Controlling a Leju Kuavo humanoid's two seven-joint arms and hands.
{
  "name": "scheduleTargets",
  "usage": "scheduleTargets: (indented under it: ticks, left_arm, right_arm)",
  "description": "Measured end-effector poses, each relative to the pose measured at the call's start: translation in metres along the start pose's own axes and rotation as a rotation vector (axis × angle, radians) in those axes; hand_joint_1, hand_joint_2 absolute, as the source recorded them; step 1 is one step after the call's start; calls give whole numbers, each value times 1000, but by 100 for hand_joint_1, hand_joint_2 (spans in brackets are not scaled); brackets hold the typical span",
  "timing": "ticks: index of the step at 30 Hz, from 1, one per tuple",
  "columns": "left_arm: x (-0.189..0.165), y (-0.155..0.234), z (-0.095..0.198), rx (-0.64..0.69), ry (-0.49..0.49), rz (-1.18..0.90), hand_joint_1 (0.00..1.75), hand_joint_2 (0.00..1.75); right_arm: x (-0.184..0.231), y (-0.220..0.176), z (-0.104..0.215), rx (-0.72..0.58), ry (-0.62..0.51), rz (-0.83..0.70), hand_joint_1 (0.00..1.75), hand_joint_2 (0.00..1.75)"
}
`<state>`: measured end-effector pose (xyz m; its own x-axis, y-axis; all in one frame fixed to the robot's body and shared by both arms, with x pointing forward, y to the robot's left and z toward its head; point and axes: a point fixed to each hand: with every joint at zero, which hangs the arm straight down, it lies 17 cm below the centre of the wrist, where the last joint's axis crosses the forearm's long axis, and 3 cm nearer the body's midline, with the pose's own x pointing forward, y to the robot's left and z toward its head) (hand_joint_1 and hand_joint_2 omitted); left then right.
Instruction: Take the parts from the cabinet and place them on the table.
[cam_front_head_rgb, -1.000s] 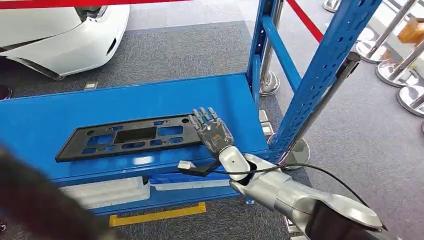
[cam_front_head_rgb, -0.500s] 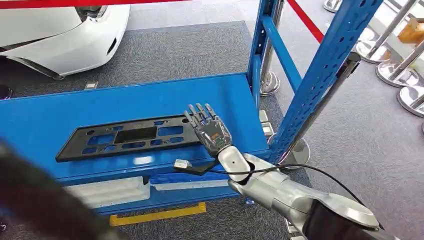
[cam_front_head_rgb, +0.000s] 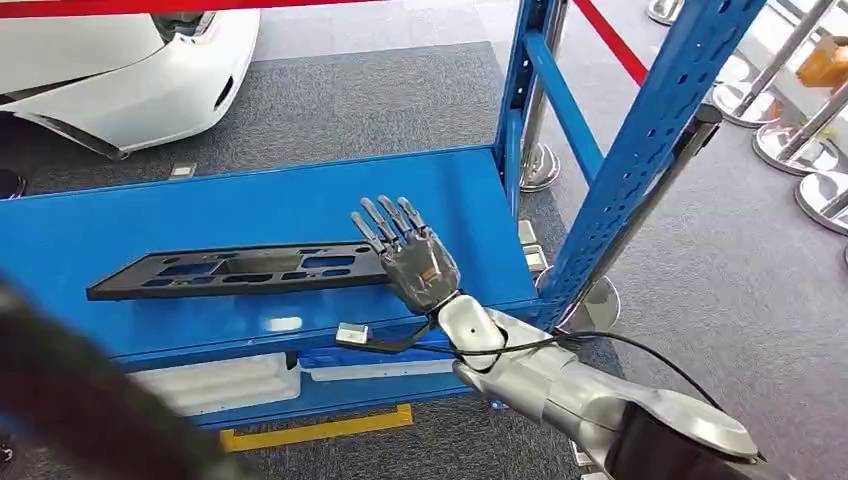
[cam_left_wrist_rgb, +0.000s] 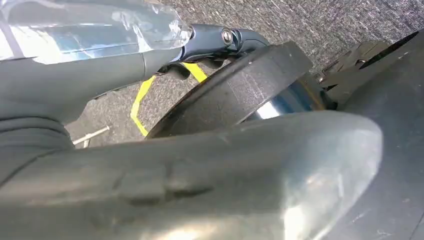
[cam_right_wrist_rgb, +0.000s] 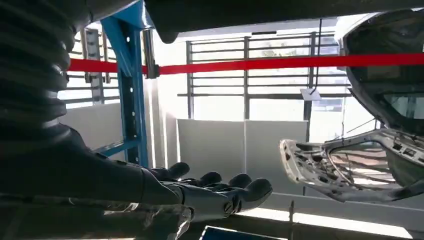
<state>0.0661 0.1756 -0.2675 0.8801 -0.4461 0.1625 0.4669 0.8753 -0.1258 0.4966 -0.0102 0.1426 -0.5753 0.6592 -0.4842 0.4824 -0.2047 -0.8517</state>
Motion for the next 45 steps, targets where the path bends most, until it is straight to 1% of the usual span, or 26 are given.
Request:
scheduleTargets:
  ticks: [8, 13, 22, 26, 29, 35, 40, 45]
  left_arm:
    - [0, 0, 0, 1, 0, 0, 0, 0]
    - [0, 1, 0, 5, 0, 4, 0, 0]
    - [1, 2, -1, 30, 4, 18, 0, 0]
    - [1, 2, -1, 35, 5, 28, 0, 0]
    - [2, 2, -1, 37, 3, 33, 0, 0]
    - [2, 1, -1, 36, 2, 37, 0, 0]
    - [2, 1, -1, 34, -3, 38, 0, 0]
    - [2, 0, -2, 34, -6, 38, 0, 0]
  right_arm:
    - [1, -1, 0, -3, -1, -7, 0, 175]
    - [6, -9, -3, -33, -6, -74, 0, 175]
    - [11, -13, -7, -34, 8, -144, 0, 175]
    - [9, -7, -8, -5, 33, -220, 0, 175]
    - [4, -1, -8, 22, 80, -312, 0, 175]
    - [-7, 7, -6, 44, 131, -370, 0, 175]
    - [-6, 20, -2, 103, 150, -495, 0, 175]
    - [-7, 27, 1, 133, 161, -542, 0, 175]
